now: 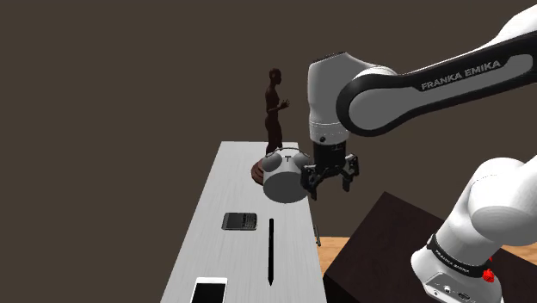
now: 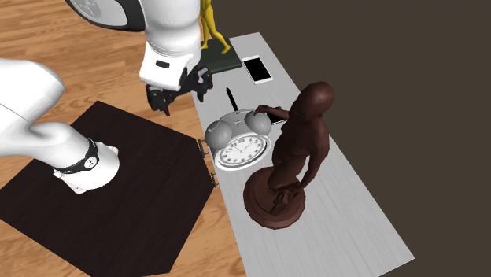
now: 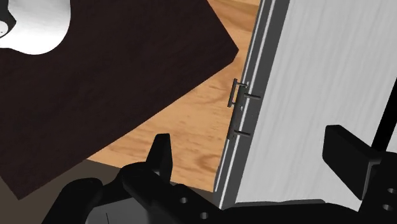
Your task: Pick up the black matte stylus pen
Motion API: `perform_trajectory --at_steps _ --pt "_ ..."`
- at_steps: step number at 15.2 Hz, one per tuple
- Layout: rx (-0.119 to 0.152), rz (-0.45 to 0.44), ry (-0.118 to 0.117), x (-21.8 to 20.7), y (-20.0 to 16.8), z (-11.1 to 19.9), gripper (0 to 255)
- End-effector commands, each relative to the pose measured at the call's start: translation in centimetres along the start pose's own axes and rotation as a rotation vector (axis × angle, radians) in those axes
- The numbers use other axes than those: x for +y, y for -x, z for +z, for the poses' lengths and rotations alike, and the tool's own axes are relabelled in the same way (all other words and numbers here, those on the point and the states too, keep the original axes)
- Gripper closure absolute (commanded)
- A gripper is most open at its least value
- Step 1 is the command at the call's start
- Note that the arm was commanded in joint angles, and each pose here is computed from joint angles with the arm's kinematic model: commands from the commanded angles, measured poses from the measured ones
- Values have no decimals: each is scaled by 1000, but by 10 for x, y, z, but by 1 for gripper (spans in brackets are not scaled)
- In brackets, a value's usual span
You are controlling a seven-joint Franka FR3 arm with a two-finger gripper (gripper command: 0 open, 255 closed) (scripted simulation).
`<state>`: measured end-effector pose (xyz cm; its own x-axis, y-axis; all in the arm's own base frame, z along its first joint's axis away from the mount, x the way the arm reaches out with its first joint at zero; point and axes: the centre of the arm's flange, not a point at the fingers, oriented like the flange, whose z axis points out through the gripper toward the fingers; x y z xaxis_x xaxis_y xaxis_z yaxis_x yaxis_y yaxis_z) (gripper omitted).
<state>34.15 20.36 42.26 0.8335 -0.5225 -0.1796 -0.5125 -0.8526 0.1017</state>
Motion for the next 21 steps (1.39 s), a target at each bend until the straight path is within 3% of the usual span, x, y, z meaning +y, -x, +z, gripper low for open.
perform_trajectory --at_steps 1,13,21 --pt "-9 41 -11 -23 4 13 0" --pt "-55 265 -66 -159 -4 78 0" --pt "-57 274 -69 -168 -12 116 0"
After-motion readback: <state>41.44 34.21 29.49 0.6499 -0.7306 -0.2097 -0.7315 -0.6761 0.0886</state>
